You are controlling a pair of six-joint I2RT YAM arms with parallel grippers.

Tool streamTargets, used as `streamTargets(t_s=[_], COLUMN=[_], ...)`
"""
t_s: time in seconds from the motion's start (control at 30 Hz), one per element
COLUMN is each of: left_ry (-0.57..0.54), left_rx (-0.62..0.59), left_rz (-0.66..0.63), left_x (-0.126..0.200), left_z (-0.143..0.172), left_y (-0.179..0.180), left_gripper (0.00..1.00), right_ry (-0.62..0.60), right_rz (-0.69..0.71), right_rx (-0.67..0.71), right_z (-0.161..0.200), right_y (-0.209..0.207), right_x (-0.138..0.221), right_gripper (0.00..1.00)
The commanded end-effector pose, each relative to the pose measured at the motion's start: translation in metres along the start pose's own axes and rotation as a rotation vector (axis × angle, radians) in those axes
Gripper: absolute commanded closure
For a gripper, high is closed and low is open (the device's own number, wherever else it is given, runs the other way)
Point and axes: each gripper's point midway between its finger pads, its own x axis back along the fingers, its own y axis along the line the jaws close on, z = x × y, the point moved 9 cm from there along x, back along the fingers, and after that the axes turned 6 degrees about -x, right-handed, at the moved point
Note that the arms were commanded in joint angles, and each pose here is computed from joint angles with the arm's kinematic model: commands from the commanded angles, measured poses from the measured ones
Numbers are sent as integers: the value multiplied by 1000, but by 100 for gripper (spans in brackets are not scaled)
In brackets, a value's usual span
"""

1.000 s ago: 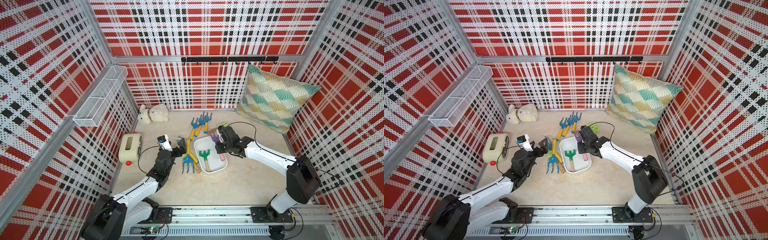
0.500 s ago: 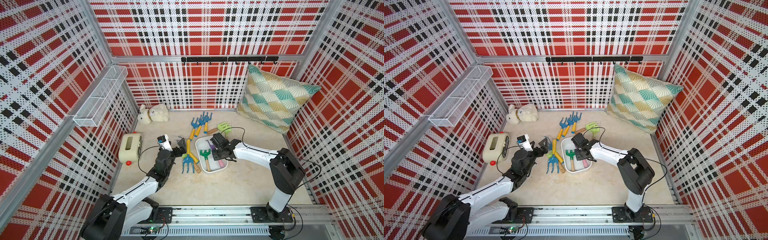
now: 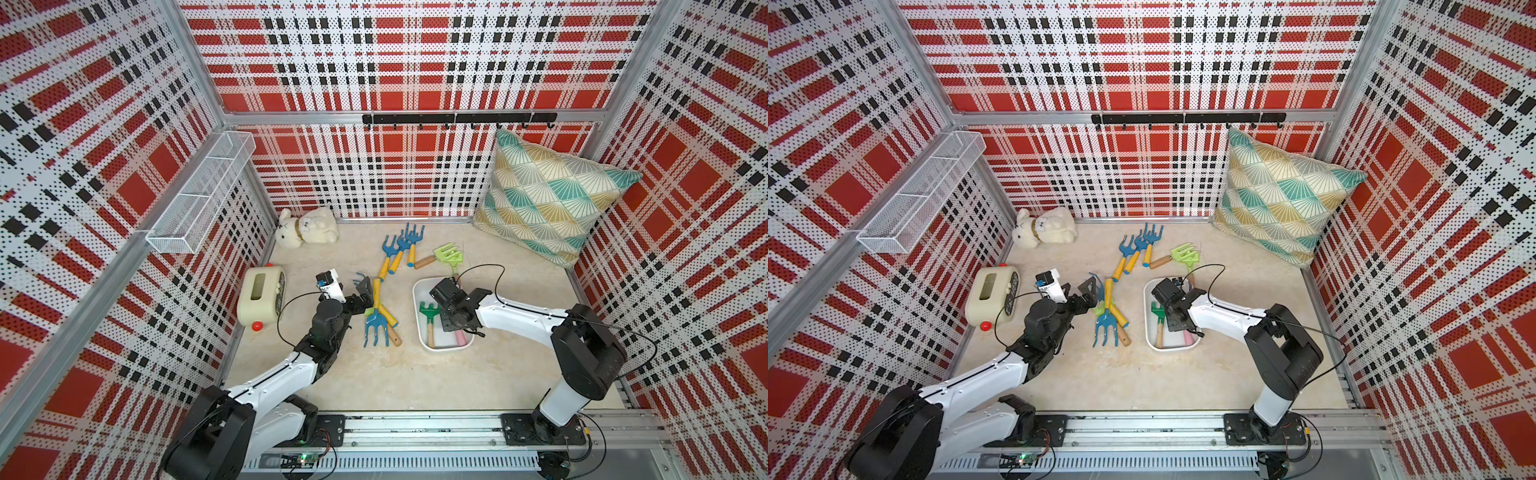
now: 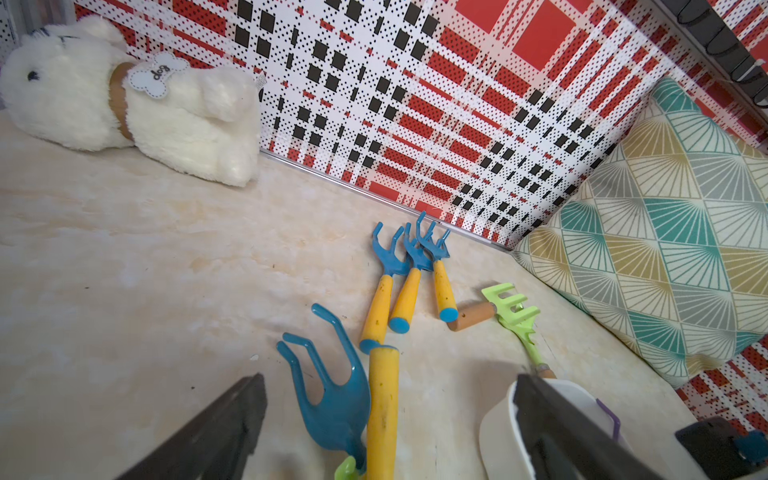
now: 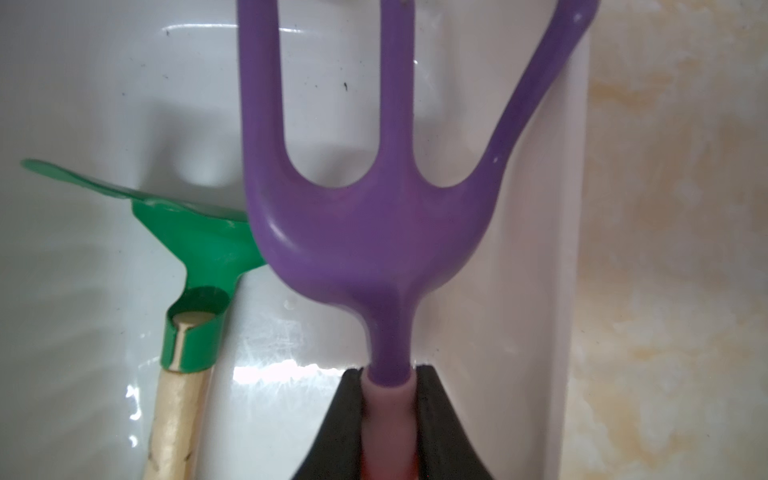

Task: Put the rake into the storage box
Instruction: Place the rake in the storage box.

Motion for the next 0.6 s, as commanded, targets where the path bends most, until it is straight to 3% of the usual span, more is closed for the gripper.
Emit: streamTargets(t_s=[0.0,0.17,0.37,0.57], left_ry=[-1,6,39,104], left_rx=[-16,-11,31,151], left_rz=[-3,-27,-86,-120], left_x=[-3,-7,-17,-27], left_z=[-2,0,6,14], left_y=[-4,-2,12,43], left_gripper=[0,0,0,1], right_ry=[-17,-71,-154,-173], right_rz=[15,-99,-351,-566], right_rx=[-15,-28,-18,-15], right_z=[1,-9,-20,-37], right_y=[-8,-3,19,50], right_x=[14,39,73,86], right_gripper=[56,39,21,22])
